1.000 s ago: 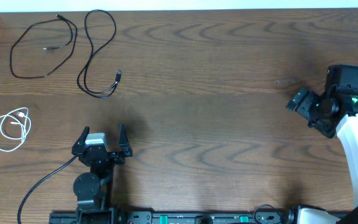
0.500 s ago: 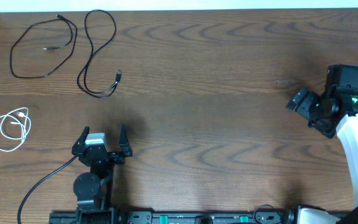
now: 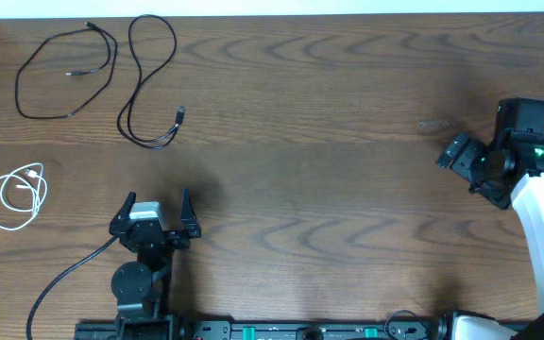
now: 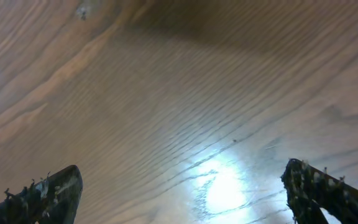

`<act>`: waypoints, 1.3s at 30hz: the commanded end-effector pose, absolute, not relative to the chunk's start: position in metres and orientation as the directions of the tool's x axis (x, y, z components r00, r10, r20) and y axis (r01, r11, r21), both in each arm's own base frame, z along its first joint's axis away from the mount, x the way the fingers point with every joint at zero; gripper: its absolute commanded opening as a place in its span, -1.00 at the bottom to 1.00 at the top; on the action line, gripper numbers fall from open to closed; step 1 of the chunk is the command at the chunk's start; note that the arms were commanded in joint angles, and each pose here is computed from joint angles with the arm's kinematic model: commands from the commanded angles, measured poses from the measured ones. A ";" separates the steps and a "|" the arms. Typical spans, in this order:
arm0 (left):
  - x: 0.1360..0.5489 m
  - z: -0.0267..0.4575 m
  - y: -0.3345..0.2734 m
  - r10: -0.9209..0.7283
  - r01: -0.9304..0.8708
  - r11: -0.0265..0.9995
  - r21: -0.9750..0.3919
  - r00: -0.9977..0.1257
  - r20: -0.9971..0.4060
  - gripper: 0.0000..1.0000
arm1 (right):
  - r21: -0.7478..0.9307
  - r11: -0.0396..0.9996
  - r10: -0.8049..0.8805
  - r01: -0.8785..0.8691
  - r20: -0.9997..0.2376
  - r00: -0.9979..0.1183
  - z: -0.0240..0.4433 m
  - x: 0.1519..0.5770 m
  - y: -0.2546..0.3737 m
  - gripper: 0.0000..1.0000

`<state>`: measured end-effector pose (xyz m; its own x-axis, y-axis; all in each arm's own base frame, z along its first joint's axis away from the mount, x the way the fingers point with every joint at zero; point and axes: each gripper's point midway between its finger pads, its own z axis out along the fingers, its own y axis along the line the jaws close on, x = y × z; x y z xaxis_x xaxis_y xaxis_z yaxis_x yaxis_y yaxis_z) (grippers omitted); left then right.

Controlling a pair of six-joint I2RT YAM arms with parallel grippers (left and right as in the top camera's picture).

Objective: Untangle cables

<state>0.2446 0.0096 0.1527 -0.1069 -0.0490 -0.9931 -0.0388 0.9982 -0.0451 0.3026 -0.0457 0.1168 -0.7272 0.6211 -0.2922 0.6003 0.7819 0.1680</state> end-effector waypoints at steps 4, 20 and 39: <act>0.244 0.137 0.010 -0.043 -0.042 0.998 -0.037 -0.149 -0.988 0.96 | 0.126 0.784 0.611 0.608 -0.328 -0.720 0.120 0.302 -0.057 0.99; 0.244 0.137 0.010 -0.043 -0.042 0.998 -0.037 -0.149 -0.988 0.96 | 0.115 0.952 0.288 0.284 -0.651 -0.702 0.129 0.307 -0.013 0.99; 0.244 0.137 0.010 -0.043 -0.042 0.998 -0.037 -0.149 -0.988 0.96 | 0.084 0.996 0.092 0.039 -0.905 -0.416 0.117 0.260 0.012 0.99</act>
